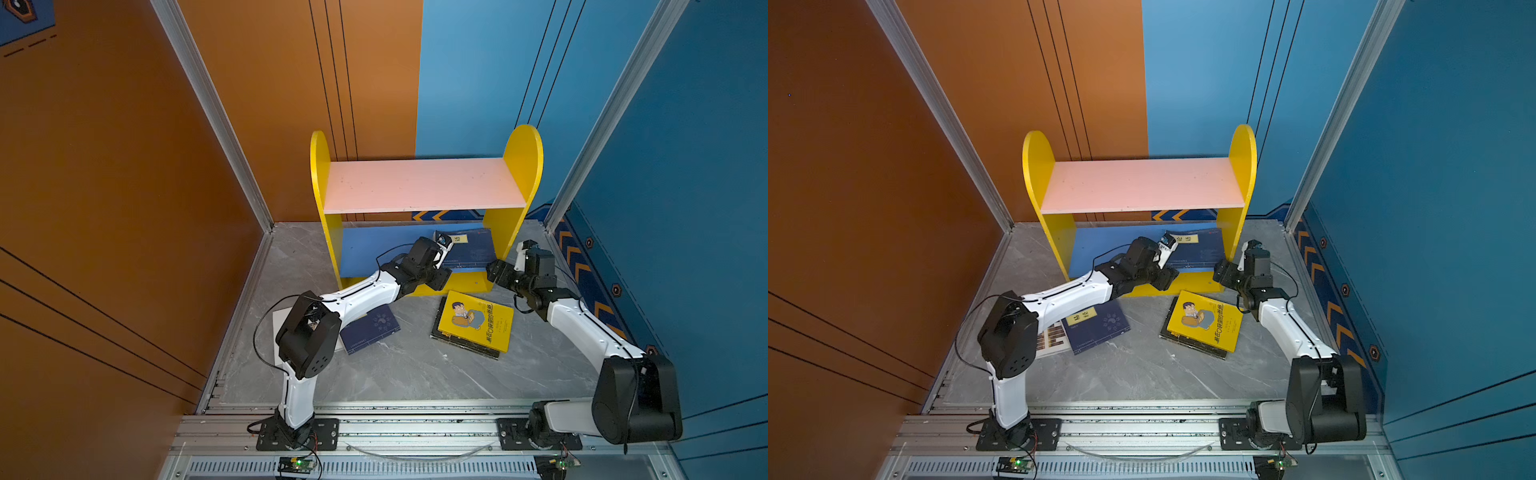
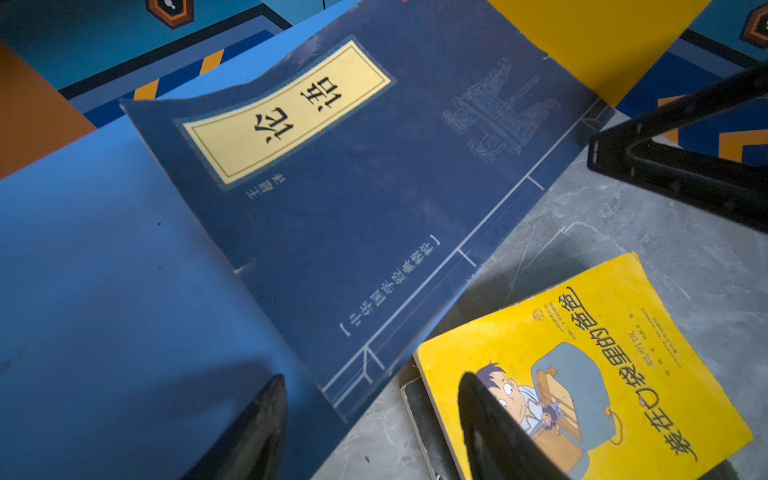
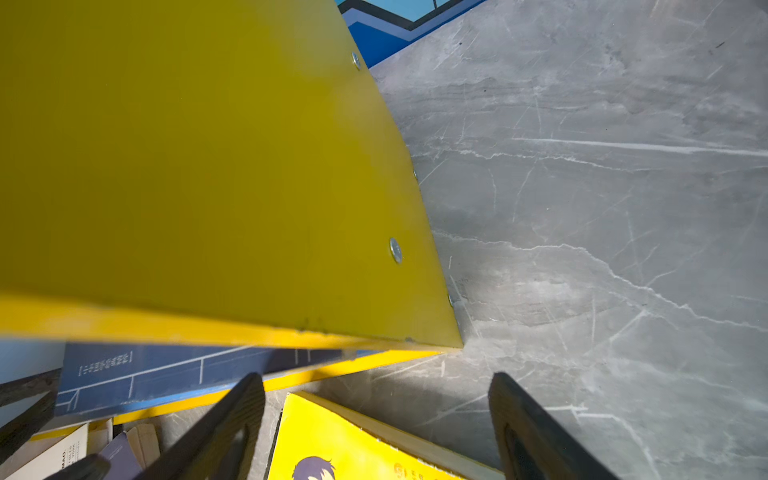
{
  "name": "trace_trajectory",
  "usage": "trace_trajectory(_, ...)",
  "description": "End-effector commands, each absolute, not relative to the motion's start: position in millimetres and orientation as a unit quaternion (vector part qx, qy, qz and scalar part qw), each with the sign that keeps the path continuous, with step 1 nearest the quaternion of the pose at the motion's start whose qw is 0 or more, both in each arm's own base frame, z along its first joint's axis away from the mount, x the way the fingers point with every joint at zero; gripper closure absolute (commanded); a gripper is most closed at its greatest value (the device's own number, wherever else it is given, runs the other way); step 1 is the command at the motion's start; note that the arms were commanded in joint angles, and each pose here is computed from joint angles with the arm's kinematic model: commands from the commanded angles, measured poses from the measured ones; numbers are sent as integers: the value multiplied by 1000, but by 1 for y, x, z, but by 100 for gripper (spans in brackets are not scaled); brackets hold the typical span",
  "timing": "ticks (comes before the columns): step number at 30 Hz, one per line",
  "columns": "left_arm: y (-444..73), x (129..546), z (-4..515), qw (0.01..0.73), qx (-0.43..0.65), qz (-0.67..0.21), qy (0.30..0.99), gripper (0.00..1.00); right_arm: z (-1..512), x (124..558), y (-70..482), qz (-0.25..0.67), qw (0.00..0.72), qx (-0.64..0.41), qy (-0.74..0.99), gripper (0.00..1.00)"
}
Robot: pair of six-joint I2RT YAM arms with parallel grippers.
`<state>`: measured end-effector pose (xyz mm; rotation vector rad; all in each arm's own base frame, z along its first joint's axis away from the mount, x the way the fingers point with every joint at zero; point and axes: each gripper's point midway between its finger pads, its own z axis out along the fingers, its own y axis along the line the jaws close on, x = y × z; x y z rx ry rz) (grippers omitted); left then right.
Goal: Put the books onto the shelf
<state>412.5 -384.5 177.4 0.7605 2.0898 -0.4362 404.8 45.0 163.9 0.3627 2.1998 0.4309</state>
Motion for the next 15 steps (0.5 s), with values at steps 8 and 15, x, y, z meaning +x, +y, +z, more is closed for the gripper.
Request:
trace_trajectory(8, -381, 415, 198, 446, 283, -161, 834, 43, 193, 403, 45, 180, 449, 141, 864, 15)
trace_trajectory(15, -371, 415, 206, 459, 266, -141, 836, 35, 204, 384, 41, 166, 448, 131, 869, 14)
